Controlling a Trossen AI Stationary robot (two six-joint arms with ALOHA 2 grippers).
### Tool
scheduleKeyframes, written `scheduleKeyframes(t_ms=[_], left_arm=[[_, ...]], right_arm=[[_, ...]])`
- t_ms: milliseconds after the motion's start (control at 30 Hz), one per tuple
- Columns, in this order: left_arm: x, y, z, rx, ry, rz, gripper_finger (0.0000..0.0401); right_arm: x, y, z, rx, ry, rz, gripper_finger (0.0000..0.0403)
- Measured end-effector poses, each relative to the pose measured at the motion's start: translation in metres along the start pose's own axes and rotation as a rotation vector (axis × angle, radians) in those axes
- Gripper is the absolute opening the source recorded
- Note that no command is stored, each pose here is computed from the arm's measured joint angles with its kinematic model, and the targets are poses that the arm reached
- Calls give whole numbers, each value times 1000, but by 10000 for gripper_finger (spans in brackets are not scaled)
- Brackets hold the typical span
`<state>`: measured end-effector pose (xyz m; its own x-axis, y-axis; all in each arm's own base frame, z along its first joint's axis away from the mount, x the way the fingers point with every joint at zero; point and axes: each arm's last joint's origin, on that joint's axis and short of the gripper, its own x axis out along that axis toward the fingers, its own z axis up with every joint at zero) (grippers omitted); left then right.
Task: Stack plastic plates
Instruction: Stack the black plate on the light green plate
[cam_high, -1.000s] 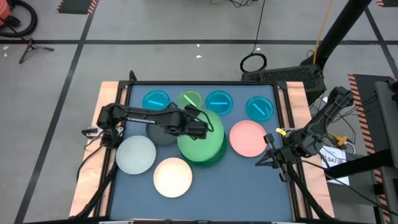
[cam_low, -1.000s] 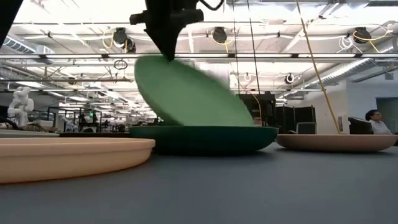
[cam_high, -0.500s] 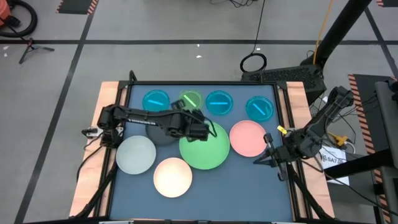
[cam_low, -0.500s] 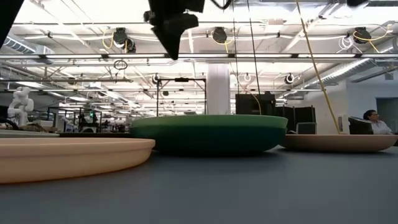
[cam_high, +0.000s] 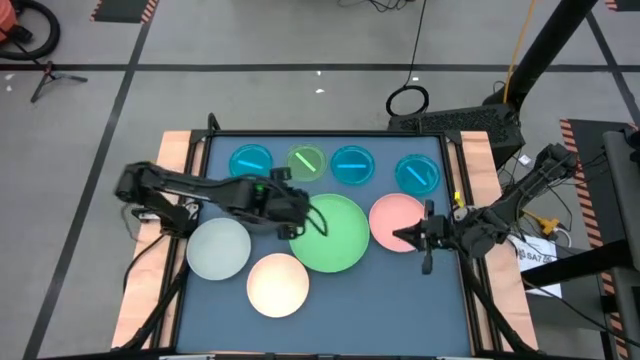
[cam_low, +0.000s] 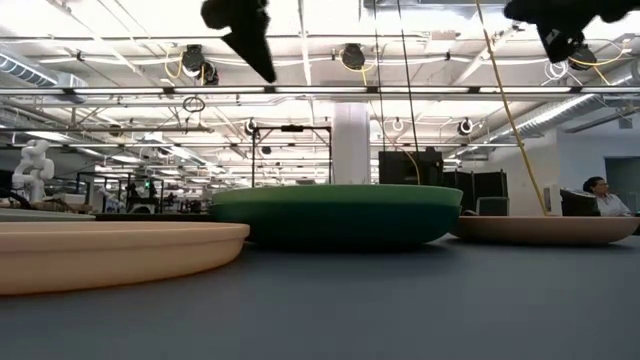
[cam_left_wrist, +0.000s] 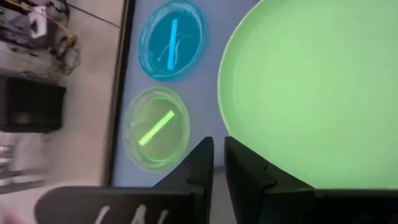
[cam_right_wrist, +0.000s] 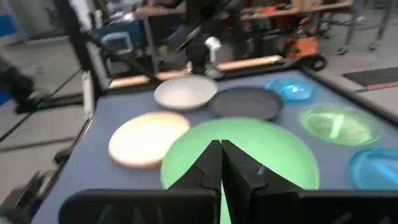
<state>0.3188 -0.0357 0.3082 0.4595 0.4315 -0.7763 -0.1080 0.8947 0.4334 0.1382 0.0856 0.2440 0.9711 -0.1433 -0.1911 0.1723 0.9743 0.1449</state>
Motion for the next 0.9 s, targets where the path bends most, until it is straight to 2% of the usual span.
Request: scheduleKeyframes(t_ms=[133,300,400,633,900], left_arm=[[-12,-5,-26,-115,-77,-46,47],[-24,-23,-56,-173,-89,-88,47],[-31,-36,-66,-194,-113,-56,47],[-46,-58,-75,-68,-198,66,47],[-47,-46,-74,86,-203,143,47]], right_arm=[[7,-5,23,5,-42,-56,0],[18,-7,45,37,-59,-100,0],[25,-8,53,44,-35,-140,0],[46,-18,77,39,113,-226,0],[89,-36,109,34,190,-208,0]])
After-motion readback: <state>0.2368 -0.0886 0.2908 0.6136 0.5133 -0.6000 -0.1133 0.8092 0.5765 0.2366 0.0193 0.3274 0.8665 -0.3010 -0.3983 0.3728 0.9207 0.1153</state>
